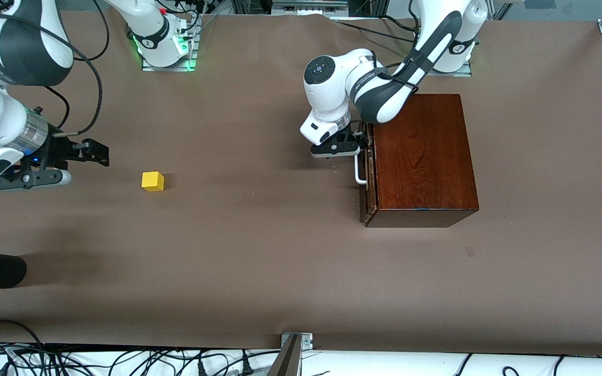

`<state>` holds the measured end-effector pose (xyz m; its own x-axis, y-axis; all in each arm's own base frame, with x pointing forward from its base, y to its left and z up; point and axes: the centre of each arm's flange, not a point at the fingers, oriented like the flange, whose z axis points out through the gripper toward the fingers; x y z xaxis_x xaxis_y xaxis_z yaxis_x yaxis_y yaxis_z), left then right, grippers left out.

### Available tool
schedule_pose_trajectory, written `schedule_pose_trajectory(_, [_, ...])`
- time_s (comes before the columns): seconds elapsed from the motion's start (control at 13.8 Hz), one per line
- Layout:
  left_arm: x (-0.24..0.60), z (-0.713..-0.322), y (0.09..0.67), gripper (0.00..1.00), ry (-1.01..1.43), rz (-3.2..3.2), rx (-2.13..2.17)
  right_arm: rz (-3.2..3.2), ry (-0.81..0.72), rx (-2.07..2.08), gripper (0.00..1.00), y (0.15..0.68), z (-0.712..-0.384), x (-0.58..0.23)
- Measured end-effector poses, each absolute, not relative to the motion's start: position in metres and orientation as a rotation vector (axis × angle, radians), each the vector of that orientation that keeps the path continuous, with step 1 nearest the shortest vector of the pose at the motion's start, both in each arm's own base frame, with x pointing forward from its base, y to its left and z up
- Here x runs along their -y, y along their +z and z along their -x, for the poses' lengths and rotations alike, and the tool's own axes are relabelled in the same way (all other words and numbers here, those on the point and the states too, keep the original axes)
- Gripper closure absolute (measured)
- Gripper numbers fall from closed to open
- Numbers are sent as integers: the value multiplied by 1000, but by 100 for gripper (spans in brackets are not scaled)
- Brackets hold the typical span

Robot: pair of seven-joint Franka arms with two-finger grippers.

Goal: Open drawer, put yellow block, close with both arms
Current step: 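Pull the drawer open with the left gripper while the right gripper grasps the cube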

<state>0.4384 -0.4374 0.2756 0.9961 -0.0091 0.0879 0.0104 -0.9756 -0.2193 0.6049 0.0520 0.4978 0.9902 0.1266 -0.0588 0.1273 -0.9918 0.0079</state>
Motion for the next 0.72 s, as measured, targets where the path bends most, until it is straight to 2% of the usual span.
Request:
schedule_pose_trajectory(0.51, [476, -439, 279, 0, -155, 2963, 43, -3121, -46, -224, 0, 371, -599, -61])
schedule_pose_trajectory(0.72, [498, -440, 282, 0, -166, 2991, 56, -3118, -62, -225, 0, 332, -603, -62])
